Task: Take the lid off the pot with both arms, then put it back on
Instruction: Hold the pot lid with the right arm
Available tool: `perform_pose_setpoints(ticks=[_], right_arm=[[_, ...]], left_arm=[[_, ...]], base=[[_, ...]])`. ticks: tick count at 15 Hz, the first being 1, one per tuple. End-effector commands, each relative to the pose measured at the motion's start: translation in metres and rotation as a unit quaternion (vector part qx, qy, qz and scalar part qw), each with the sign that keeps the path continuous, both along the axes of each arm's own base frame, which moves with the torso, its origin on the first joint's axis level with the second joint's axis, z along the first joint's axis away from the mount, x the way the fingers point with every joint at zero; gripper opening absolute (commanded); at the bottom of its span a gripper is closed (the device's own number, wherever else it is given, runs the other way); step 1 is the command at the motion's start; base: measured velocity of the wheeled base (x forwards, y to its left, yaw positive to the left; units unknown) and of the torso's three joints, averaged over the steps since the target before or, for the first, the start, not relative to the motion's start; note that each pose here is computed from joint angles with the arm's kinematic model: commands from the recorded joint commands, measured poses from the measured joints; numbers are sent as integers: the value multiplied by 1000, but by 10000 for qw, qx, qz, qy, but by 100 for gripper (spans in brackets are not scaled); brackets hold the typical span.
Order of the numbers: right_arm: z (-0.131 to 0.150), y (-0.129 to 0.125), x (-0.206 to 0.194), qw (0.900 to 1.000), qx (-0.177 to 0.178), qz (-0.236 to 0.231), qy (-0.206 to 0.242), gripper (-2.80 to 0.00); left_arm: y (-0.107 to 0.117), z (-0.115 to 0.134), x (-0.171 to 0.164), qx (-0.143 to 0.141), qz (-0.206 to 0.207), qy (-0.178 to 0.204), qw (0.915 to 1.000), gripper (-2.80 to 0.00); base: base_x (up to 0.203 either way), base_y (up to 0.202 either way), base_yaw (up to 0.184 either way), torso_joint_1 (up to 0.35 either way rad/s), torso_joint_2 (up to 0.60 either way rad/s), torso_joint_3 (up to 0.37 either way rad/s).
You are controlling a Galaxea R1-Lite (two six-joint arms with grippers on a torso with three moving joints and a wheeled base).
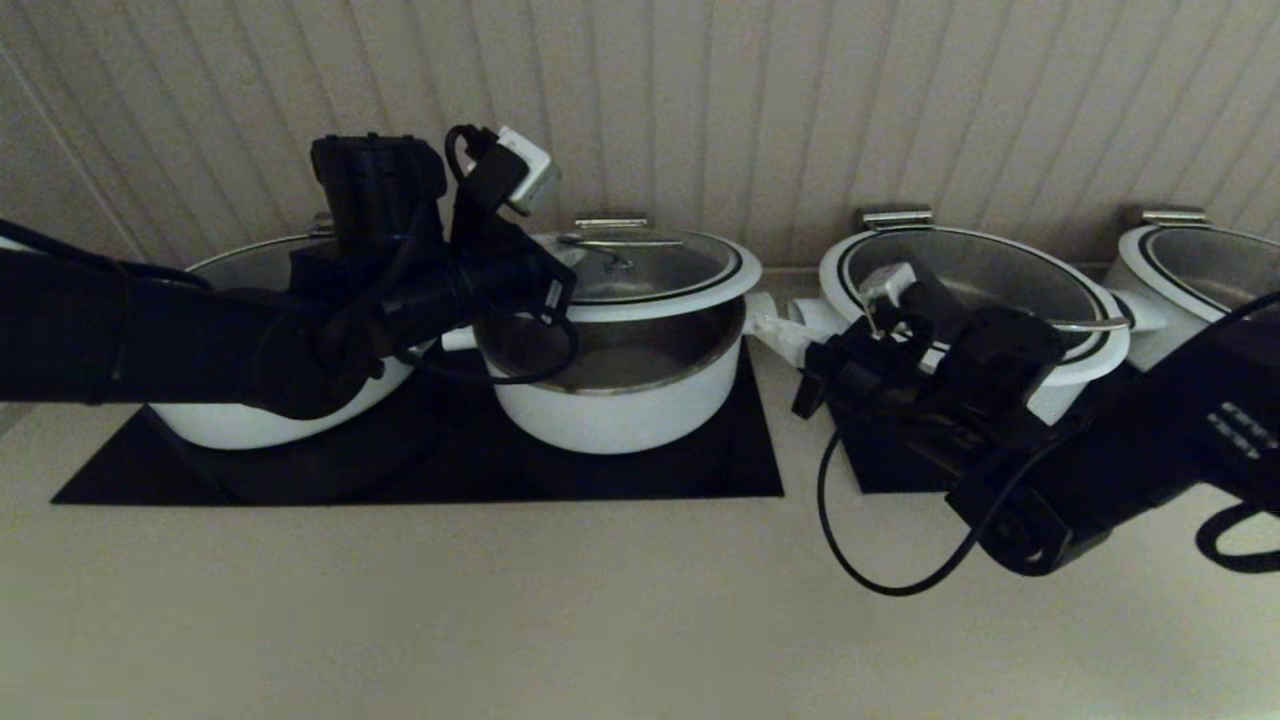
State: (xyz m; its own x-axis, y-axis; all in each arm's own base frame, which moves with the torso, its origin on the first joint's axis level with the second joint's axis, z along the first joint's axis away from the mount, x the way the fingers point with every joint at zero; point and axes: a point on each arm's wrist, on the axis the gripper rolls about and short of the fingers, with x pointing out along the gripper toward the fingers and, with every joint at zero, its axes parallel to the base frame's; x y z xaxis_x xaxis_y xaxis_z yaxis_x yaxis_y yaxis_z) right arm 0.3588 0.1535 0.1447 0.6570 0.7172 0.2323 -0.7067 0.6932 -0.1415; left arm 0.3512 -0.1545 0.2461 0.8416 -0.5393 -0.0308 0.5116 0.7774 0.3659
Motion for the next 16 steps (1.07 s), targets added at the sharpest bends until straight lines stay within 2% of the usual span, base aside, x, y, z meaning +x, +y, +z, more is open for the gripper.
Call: perform_pose_setpoints(ticks=[1,9,16], right_arm=[[-6,4,11,10000,39,-57,-64,-280],[1,14,36,9986,241,-194,-433,-280],[-3,15,40,9986,240,-204,-423,-280]], left_arm=[[0,-1,1,7,-5,-8,10000,-280],[3,-2,-6,34,-5,53,10000,-280],[8,-1,-9,48,46,70,10000,-280]], base=[[0,0,0,0,0,0],[0,0,0,0,0,0],[0,0,0,0,0,0]])
